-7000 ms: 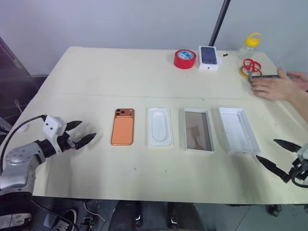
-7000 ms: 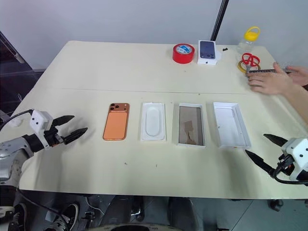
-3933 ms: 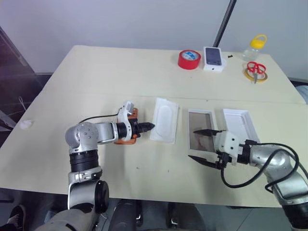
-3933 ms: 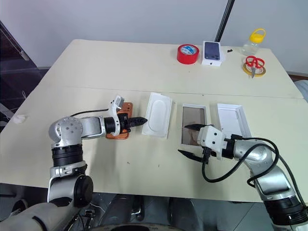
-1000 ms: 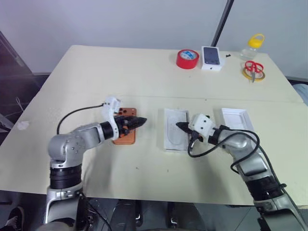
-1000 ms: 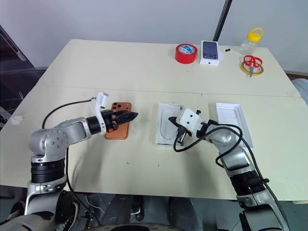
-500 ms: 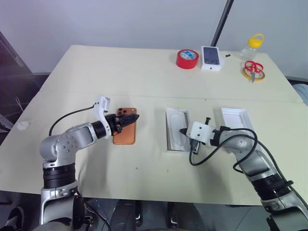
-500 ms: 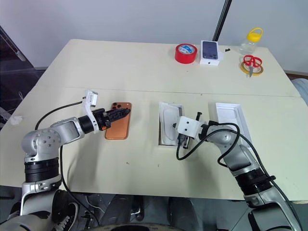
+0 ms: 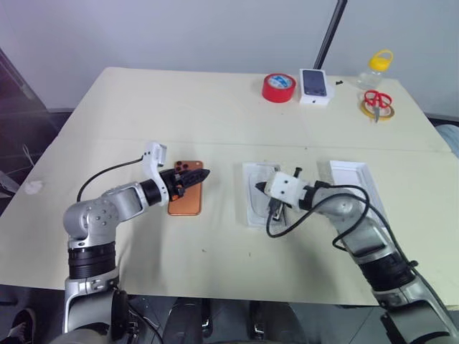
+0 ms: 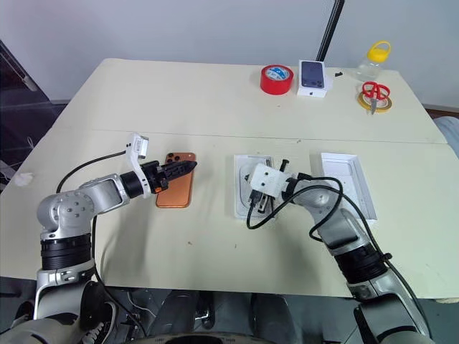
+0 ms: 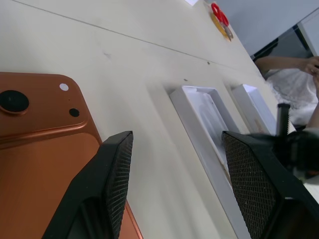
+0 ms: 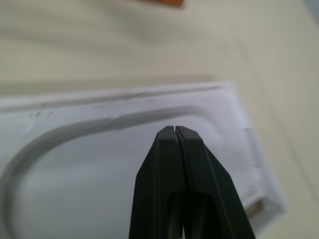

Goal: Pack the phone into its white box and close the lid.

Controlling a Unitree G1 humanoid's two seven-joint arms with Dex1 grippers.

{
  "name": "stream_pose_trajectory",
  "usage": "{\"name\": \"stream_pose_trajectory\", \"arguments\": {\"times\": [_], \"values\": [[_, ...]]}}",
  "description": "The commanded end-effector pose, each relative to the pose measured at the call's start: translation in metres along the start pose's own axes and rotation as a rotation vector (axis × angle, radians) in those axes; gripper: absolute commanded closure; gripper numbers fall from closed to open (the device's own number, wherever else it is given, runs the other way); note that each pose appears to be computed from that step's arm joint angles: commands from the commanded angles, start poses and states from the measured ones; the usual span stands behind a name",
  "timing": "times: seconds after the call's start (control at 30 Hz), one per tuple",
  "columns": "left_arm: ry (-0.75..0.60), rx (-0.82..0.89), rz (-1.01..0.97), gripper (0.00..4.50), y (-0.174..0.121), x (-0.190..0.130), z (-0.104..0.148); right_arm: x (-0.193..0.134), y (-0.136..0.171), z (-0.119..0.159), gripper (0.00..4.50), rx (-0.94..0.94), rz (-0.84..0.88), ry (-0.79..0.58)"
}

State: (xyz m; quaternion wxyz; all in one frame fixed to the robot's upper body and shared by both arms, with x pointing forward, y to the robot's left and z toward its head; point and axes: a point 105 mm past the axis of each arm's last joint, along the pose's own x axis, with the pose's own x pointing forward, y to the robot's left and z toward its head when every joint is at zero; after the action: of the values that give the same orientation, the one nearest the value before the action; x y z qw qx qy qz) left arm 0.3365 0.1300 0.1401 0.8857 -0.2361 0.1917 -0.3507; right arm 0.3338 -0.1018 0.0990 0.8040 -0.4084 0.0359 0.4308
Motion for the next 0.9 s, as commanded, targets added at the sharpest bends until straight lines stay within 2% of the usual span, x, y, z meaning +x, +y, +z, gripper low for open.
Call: {"name": "stream_pose_trajectory", "arguments": {"times": [0.03,0.2,0.47,0.73,0.9], "values": [[-0.023,0.015,-0.035,1.53,-0.010,0.001,0.008,-0.002,-0.005,-0.003,4.46,-0.090,-0.015,0.032],[-0.025,0.010,-0.037,1.53,-0.012,0.001,0.007,-0.014,-0.017,-0.012,4.46,-0.133,-0.041,0.080],[-0.024,0.009,-0.038,1.53,-0.011,0.004,0.008,-0.025,-0.025,-0.010,4.46,-0.154,-0.040,0.099],[-0.016,0.002,-0.048,1.53,-0.012,0.006,0.006,-0.018,-0.023,0.012,4.46,-0.139,-0.036,0.009],[0.034,-0.088,-0.091,1.53,-0.014,0.006,0.000,-0.012,-0.033,0.031,4.46,-0.150,-0.081,-0.057]]}}
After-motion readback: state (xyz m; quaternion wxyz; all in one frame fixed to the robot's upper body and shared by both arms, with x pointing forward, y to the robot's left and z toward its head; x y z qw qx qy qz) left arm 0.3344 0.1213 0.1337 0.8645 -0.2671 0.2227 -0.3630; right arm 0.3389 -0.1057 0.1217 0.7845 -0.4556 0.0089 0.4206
